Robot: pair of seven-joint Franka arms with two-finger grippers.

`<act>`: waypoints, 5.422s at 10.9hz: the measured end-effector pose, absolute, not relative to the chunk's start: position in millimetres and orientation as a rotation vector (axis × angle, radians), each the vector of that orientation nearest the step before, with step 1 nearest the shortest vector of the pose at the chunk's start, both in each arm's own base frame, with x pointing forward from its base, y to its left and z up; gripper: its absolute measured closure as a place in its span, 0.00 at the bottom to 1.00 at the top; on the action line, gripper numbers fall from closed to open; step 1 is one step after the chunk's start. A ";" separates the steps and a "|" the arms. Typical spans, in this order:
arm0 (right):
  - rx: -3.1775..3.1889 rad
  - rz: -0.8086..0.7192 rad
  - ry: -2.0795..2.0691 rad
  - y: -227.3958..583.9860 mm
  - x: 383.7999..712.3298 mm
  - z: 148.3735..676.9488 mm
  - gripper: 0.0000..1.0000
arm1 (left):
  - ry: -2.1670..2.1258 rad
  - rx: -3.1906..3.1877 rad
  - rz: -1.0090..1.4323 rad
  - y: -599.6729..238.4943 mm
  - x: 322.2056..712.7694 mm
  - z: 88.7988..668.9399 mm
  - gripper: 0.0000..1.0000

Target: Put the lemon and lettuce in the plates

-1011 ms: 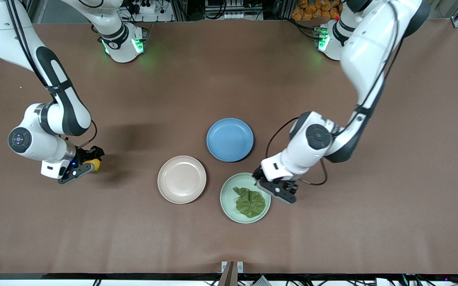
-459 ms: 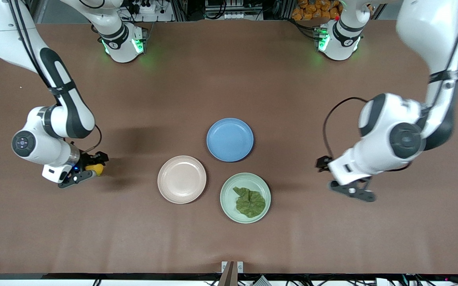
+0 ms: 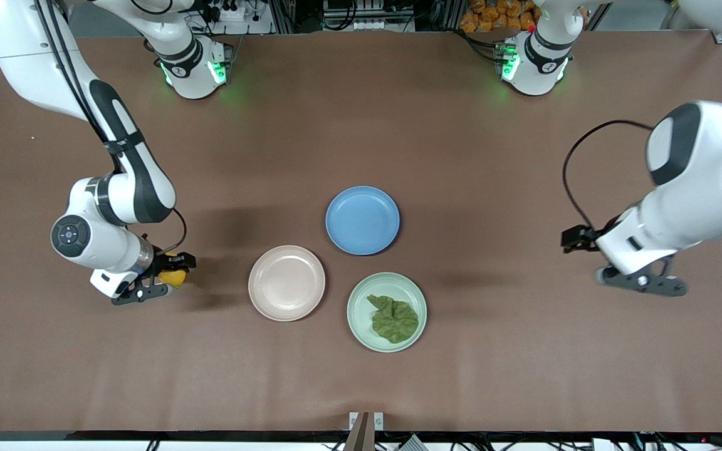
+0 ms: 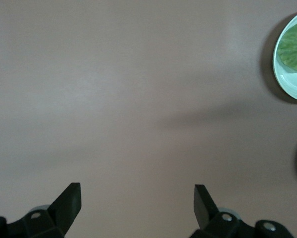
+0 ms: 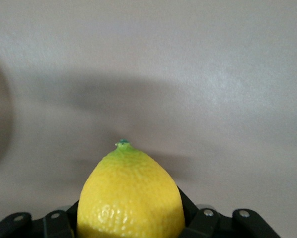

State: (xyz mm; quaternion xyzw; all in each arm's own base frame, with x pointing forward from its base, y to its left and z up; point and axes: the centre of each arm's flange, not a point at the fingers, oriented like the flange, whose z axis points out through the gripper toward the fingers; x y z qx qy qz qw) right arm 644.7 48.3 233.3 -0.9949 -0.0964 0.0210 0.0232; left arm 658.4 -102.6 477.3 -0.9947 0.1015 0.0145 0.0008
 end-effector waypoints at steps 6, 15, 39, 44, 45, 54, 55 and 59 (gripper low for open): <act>-3.052 0.011 -0.043 107.7 667.4 249.6 0.39 | 0.129 -3.080 -0.024 -43.9 615.4 574.0 0.00; -3.019 -0.006 0.021 200.3 671.7 243.5 0.39 | 0.050 -3.065 -0.044 -16.8 599.7 600.6 0.00; -3.022 -0.053 -0.037 239.4 680.6 204.2 0.00 | 0.055 -3.148 -0.081 -33.9 572.2 633.1 0.00; -3.048 0.185 0.019 211.9 699.7 254.9 0.00 | 0.105 -3.109 -0.077 -46.9 571.2 631.2 0.00; -3.031 0.189 0.040 202.1 704.1 261.6 0.00 | 0.122 -3.099 -0.078 -52.2 570.8 631.2 0.00; -3.052 0.241 -0.021 126.5 715.8 284.2 0.00 | 0.115 -3.097 -0.078 -49.2 571.0 631.1 0.00; -3.063 0.233 -0.037 119.1 717.1 286.5 0.00 | 0.115 -3.097 -0.078 -49.1 571.0 631.1 0.00; -3.097 0.197 -0.155 90.5 721.5 302.7 0.00 | 0.114 -3.097 -0.078 -49.0 571.0 631.1 0.00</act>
